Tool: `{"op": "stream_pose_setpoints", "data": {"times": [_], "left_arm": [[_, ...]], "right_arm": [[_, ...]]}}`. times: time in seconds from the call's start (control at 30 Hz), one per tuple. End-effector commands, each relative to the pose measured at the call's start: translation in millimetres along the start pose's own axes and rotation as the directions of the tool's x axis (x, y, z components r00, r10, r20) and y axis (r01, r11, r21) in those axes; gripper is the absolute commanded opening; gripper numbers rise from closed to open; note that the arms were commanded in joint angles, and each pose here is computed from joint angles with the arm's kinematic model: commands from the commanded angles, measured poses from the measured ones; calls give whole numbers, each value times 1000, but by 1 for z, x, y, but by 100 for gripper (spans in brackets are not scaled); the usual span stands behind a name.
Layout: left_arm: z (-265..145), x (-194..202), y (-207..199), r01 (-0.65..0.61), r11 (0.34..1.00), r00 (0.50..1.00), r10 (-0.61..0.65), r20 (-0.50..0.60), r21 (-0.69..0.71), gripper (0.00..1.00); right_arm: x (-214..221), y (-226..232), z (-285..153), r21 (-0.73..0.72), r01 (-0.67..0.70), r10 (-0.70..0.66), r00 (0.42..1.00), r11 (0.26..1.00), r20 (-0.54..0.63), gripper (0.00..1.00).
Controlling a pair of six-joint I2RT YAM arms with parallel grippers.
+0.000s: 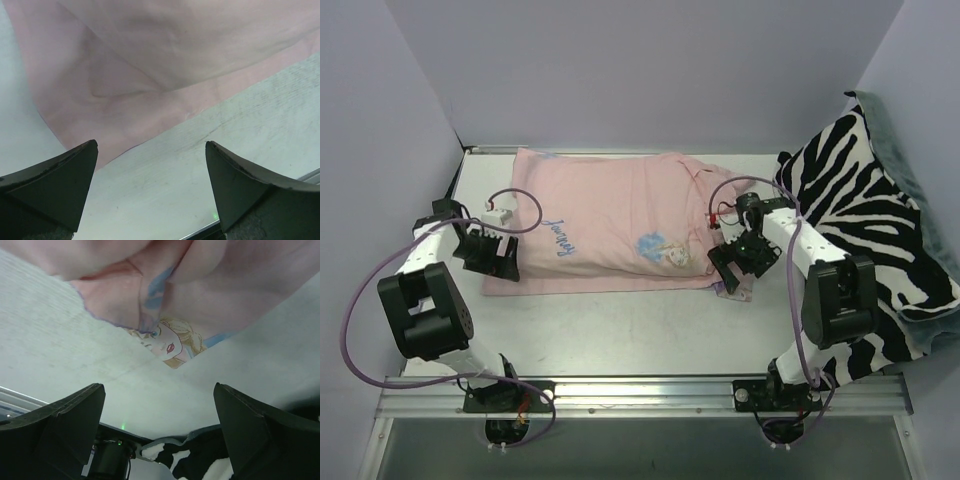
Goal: Put the pillow into the pillowcase
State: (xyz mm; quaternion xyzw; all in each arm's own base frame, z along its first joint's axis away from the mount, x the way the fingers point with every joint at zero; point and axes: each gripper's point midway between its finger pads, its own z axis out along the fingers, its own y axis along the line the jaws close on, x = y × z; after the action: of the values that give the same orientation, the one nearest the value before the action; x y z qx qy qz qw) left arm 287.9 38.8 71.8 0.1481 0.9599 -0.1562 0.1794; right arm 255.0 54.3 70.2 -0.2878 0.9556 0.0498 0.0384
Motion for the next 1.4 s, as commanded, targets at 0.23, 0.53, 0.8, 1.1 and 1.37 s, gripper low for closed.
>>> {"op": "stream_pose_setpoints", "data": {"times": [0.23, 0.53, 0.8, 1.1, 1.37], "left_arm": [[33, 8, 50, -19, 984, 999, 13, -37, -179, 98], [54, 35, 70, -7, 975, 981, -35, -189, -221, 49], [-46, -53, 31, 41, 990, 968, -6, 250, -135, 0], [-162, -131, 11, 58, 980, 824, 62, 564, -191, 0], [-282, -165, -13, 131, 968, 612, 93, 785, -216, 0]], "right_arm": [[8, -27, 69, 173, -6, 22, 995, 985, -94, 85], [14, -26, 65, 175, 50, -21, 987, 983, -161, 0], [-23, -23, -54, 185, -50, -4, 960, 981, 280, 0], [-44, -37, -160, 244, -89, -59, 841, 966, 538, 0], [-54, -42, -276, 289, -232, -78, 638, 929, 766, 0]]}}
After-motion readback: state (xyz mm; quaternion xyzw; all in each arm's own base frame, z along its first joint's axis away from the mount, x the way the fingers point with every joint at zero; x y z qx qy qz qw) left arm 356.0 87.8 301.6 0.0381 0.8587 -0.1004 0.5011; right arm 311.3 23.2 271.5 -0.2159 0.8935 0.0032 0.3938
